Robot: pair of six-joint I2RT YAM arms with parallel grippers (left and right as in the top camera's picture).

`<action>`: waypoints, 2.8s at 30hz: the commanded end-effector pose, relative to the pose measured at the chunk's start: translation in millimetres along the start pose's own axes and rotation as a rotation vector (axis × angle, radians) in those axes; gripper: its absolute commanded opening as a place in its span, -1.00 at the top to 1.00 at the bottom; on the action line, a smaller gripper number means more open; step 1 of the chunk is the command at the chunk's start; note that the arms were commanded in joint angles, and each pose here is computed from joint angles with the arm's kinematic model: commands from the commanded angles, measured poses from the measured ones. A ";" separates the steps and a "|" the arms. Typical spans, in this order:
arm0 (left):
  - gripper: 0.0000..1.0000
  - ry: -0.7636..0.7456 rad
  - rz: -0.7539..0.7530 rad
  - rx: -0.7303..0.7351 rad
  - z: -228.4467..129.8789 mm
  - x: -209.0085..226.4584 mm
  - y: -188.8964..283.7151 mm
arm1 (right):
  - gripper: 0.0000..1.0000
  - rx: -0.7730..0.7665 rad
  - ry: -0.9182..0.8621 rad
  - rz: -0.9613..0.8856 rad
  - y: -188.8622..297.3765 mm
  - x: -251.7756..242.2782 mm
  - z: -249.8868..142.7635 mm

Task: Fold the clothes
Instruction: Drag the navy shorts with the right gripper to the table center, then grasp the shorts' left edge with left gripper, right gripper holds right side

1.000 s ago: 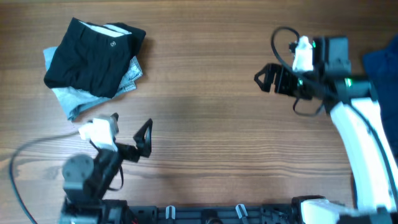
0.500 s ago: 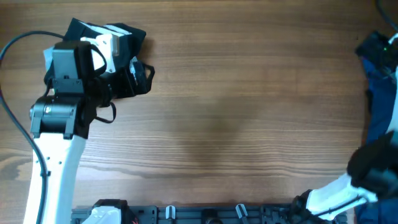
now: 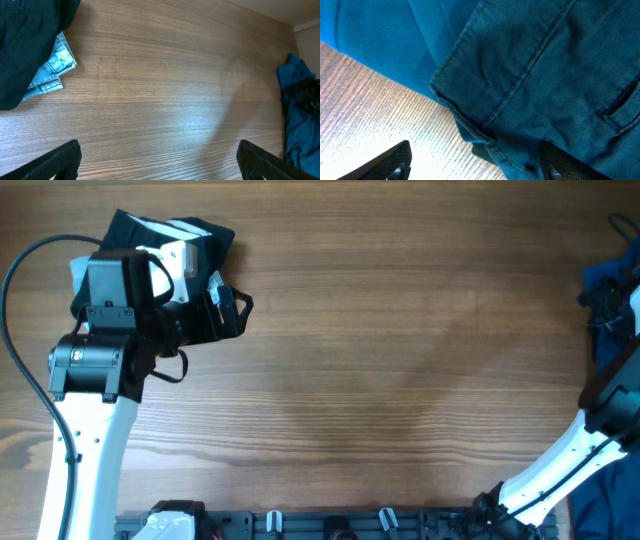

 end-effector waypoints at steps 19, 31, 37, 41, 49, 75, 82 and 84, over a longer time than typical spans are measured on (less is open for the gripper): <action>-1.00 0.000 -0.026 -0.001 1.6 -7.5 5.2 | 0.91 -0.021 0.181 0.670 175.7 76.3 -8.3; -1.00 -0.056 -0.027 -0.063 12.5 -9.2 7.8 | 0.83 0.141 0.864 0.767 241.9 235.2 -267.9; -1.00 -0.054 0.008 -0.068 13.2 -4.9 7.7 | -0.14 0.023 0.986 0.750 265.0 241.4 -296.4; -1.00 -0.050 0.009 -0.056 12.7 -3.6 4.1 | -0.35 0.065 0.811 0.664 247.1 219.8 -250.1; -1.00 -0.032 -0.003 0.121 0.1 0.9 -54.3 | -0.14 0.339 0.465 0.387 161.8 142.6 -190.0; -0.99 0.064 0.022 0.346 -31.4 35.9 -195.7 | 0.91 0.538 0.927 -0.002 85.1 106.0 -376.6; -0.99 0.171 -0.089 0.285 -28.7 45.0 -256.7 | 0.75 0.493 0.949 0.245 114.7 132.2 -362.2; -1.00 0.187 -0.143 0.287 -31.3 43.0 -268.0 | 0.53 0.438 0.956 0.343 139.0 139.7 -350.5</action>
Point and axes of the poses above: each gripper's point midway between its finger pads, its own y axis back along the fingers, its own x axis along the line the jaws close on, z = x × y, the point moved 5 cm from there along y, back along the fingers, and after that the axes turned 8 degrees about -y, right-handed, at the moved point
